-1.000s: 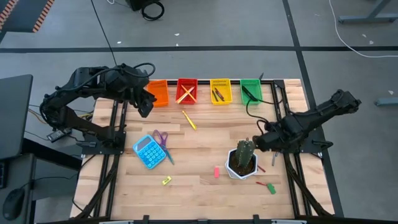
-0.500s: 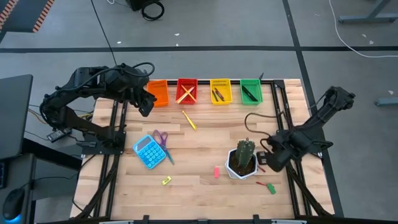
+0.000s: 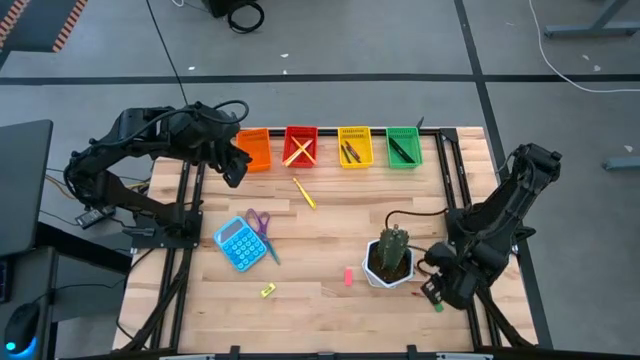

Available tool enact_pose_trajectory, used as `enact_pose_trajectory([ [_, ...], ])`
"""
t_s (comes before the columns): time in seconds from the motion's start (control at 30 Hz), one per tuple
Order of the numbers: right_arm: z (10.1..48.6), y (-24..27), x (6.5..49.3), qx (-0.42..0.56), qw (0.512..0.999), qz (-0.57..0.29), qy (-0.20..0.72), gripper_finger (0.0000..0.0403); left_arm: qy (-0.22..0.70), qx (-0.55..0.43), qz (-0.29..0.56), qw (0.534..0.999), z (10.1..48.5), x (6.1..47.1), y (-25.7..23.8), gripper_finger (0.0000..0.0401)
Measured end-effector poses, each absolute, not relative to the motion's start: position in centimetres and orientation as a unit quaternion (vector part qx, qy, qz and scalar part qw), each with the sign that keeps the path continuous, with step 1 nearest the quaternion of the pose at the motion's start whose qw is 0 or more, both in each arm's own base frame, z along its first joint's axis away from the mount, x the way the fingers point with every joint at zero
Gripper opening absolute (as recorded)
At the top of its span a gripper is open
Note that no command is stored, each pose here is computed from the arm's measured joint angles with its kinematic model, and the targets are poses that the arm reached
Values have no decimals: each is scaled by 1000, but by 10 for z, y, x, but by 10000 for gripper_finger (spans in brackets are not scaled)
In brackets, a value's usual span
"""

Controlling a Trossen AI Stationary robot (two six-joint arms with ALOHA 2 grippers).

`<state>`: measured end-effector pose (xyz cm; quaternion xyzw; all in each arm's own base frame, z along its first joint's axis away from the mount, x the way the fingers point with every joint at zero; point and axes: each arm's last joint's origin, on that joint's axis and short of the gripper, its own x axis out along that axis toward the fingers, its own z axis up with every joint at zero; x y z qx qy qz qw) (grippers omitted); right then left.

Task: Sort crayons/erasers/pens/pencils in bins
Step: Put the top red crayon into the yellow bin

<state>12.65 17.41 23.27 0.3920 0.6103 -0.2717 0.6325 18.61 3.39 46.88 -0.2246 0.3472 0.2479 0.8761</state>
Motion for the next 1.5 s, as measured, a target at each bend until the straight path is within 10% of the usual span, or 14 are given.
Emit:
enact_pose_trajectory([
  [1.5,197,207,119,236,789,-254,507,137,346,-237,255,872,468,186,34,55],
])
